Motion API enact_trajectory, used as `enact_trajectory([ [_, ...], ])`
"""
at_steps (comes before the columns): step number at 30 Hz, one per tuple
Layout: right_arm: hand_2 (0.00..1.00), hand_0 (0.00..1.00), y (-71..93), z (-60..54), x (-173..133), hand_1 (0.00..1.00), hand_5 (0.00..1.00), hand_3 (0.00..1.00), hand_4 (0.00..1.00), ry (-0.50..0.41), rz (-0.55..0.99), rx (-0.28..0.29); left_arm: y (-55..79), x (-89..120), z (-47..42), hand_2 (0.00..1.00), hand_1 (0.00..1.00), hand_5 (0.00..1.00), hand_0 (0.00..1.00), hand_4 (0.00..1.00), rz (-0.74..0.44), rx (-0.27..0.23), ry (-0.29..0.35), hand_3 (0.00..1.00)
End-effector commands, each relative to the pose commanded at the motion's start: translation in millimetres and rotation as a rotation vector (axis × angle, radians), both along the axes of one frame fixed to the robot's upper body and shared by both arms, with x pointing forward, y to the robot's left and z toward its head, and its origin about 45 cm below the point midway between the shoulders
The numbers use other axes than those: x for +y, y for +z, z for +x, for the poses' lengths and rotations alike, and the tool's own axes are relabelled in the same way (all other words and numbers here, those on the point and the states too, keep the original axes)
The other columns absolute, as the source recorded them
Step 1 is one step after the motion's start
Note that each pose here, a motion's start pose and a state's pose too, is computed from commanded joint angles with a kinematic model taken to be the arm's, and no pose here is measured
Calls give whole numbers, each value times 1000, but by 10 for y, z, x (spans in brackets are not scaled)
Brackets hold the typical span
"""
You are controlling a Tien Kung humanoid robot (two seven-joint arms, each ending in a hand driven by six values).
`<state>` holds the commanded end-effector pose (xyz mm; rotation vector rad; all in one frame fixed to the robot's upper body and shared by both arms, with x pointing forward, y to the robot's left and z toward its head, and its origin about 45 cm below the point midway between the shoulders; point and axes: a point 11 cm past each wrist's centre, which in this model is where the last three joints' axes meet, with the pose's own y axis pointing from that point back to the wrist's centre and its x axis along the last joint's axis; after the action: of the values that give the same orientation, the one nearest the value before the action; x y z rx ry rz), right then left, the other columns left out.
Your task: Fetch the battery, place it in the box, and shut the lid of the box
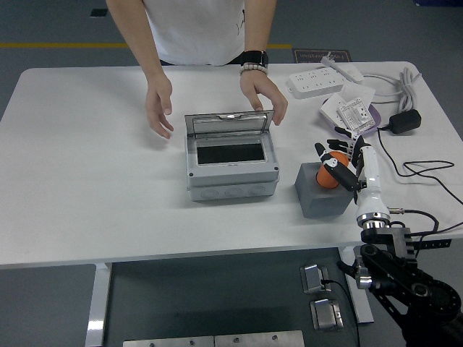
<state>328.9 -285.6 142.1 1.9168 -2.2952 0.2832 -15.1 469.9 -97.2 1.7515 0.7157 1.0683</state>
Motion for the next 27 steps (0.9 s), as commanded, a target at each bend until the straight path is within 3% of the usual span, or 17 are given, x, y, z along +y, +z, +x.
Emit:
enact_trajectory([
  [19,595,592,-145,-51,115,631,319,725,870,46,-29,55,-2,-6,9,526,596,2,394,2,0,2,-1,497],
  [25,596,587,-138,-50,123,630,308,726,842,50,-32,53,-4,-9,2,526,596,2,395,2,1,5,-1,497],
  [26,581,567,-136,-49,120,628,235,702,763,49,-31,52,-4,-10,0,526,596,2,394,2,1,5,-1,497],
  [27,581,567,-134,-49,117,628,235,702,763,48,-29,51,-4,-10,0,526,596,2,394,2,1,5,-1,497],
])
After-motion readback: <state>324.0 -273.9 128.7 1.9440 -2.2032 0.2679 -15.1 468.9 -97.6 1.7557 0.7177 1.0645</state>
